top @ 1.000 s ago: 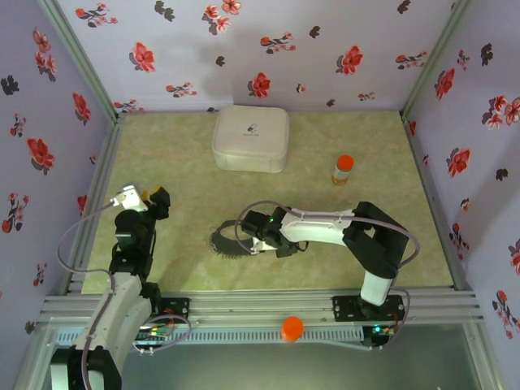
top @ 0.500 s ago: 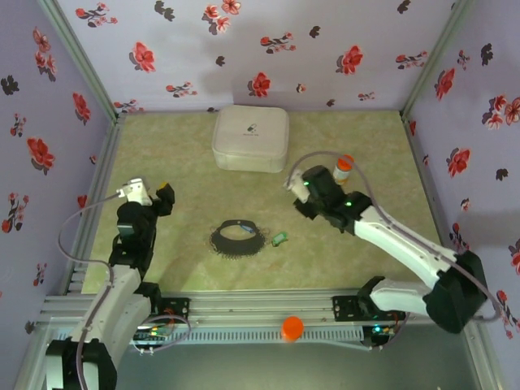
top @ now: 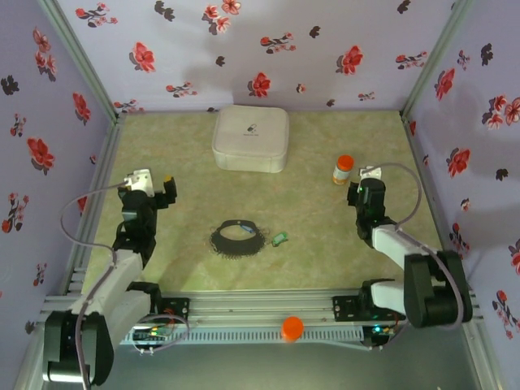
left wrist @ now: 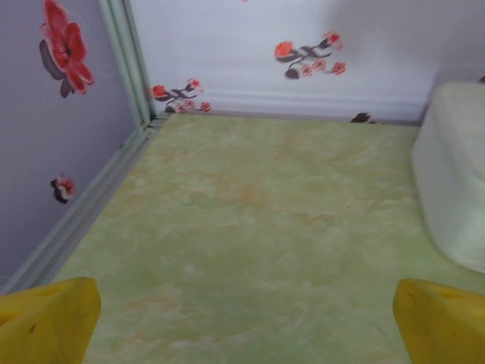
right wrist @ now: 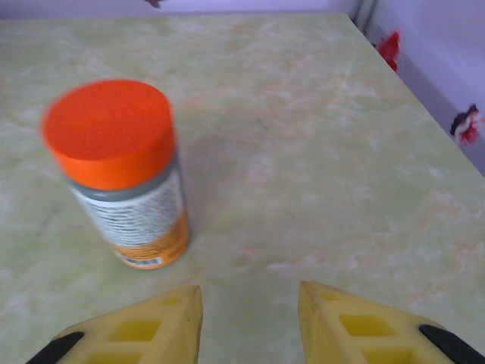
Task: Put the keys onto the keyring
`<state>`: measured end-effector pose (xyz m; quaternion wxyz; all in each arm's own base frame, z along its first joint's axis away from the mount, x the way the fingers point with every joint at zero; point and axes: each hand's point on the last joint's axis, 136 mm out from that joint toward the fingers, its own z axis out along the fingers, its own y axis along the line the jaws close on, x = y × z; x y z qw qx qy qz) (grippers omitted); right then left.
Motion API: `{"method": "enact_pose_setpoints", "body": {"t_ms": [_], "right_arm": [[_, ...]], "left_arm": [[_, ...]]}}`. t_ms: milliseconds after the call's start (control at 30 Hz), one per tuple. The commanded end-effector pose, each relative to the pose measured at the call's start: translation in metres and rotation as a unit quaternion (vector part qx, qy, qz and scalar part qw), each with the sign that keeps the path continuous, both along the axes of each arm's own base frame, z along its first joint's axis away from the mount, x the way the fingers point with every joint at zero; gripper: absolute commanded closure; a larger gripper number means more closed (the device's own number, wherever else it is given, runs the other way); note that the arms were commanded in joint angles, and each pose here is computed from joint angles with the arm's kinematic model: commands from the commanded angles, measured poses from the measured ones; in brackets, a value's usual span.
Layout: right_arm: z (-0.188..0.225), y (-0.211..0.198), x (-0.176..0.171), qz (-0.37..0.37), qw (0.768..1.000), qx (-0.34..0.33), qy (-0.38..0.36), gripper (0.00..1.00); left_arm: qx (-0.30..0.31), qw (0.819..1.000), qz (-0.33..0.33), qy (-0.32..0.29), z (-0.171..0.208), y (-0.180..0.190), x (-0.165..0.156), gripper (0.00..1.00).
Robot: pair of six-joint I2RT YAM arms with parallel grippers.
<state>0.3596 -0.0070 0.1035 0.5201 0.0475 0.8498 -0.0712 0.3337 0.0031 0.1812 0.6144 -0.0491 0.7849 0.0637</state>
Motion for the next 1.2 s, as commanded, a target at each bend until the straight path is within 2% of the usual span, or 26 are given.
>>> {"method": "enact_pose_setpoints", "body": {"t_ms": [0, 333, 433, 567, 633, 700, 800, 900, 1033, 1167], "right_arm": [[0.029, -0.006, 0.019, -0.010, 0.995, 0.019, -0.094, 0.60], [-0.005, -0.007, 0.020, 0.013, 0.991, 0.051, -0.126, 0.58], [-0.012, -0.005, 0.025, 0.017, 0.995, 0.052, -0.085, 0.58], [-0.015, -0.003, 0.032, 0.027, 0.996, 0.057, -0.071, 0.57], [-0.016, -0.005, 0.034, 0.024, 0.996, 0.061, -0.067, 0.56], [-0.018, -0.006, 0.037, 0.022, 0.996, 0.065, -0.054, 0.55], [-0.018, -0.009, 0.038, 0.017, 0.996, 0.072, -0.055, 0.47], [-0.018, -0.009, 0.038, 0.017, 0.996, 0.071, -0.054, 0.43], [-0.018, -0.009, 0.038, 0.017, 0.996, 0.072, -0.054, 0.36], [-0.017, -0.009, 0.039, 0.017, 0.996, 0.071, -0.055, 0.32]], "left_arm": [[0.034, 0.999, 0.034, -0.024, 0.004, 0.014, 0.009, 0.00], [0.039, 0.998, 0.043, 0.005, -0.051, 0.021, 0.027, 0.00], [0.046, 0.998, 0.030, 0.007, -0.054, 0.017, 0.032, 0.00], [0.047, 0.999, 0.015, -0.006, -0.076, 0.013, 0.037, 0.00], [0.057, 0.998, 0.018, -0.019, -0.075, 0.012, 0.038, 0.00], [0.055, 0.998, 0.016, -0.004, -0.078, 0.012, 0.041, 0.00], [0.053, 0.998, 0.023, 0.004, -0.079, 0.014, 0.045, 0.00], [0.050, 0.998, 0.046, 0.004, -0.079, 0.022, 0.042, 0.00], [0.045, 0.998, 0.015, -0.033, -0.075, 0.013, 0.028, 0.00], [0.050, 0.998, -0.013, -0.030, -0.076, 0.004, 0.029, 0.00]]}}
